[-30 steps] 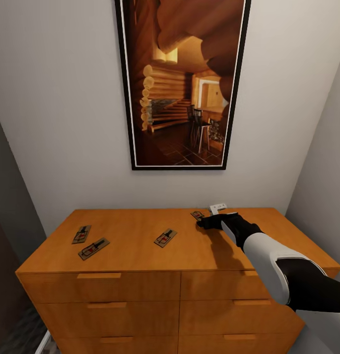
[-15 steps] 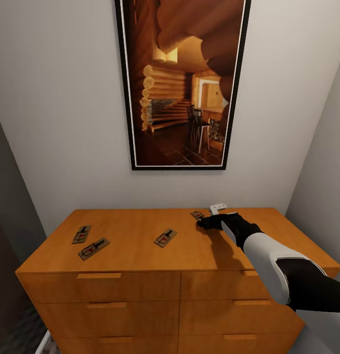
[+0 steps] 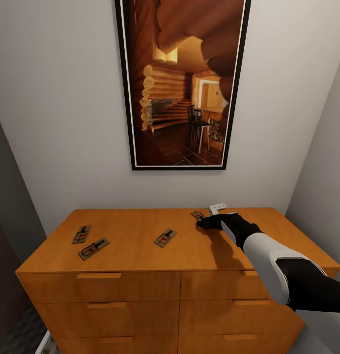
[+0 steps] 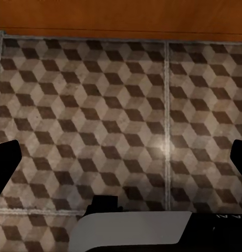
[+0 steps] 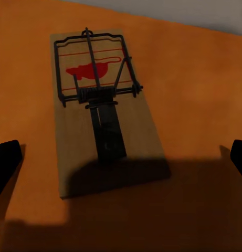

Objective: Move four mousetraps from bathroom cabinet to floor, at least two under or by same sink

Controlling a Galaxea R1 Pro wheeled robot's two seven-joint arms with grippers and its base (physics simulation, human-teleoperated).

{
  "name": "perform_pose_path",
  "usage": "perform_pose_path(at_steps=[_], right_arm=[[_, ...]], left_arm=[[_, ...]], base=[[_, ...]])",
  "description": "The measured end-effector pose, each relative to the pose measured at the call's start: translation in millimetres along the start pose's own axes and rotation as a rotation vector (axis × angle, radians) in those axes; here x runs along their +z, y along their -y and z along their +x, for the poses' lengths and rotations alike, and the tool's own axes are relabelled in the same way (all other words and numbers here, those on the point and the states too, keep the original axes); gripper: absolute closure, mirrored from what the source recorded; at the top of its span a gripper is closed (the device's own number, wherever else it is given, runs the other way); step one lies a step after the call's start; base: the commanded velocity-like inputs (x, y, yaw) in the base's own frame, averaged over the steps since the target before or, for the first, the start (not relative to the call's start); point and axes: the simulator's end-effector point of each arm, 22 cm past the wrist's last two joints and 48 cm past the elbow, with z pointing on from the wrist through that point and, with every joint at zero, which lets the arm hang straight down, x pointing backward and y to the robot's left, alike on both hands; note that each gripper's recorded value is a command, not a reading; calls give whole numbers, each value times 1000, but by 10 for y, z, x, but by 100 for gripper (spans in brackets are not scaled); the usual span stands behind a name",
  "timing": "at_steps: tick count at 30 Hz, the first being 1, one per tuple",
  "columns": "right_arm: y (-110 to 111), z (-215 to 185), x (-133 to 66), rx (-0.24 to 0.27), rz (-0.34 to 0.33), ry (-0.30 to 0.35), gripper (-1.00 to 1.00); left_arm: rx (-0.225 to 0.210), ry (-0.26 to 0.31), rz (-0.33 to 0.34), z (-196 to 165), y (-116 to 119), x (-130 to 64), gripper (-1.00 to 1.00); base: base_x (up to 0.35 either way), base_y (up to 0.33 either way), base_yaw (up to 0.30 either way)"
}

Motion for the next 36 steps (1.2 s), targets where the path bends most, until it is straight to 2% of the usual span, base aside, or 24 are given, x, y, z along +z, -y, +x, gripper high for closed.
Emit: perform_pose_path(at_steps=[7,8,36], right_arm=[[0,0,0,0,0,0,-100],[0,0,0,0,0,0,100],[-8,-7,1,-12,1,0,100]], left_arm=[[0,0,0,3,0,-1,-100],[0,0,0,2,0,-1,-100],[0,0,0,2,0,-1,-100]], base=[[0,0,0],[0,0,0],[0,0,0]])
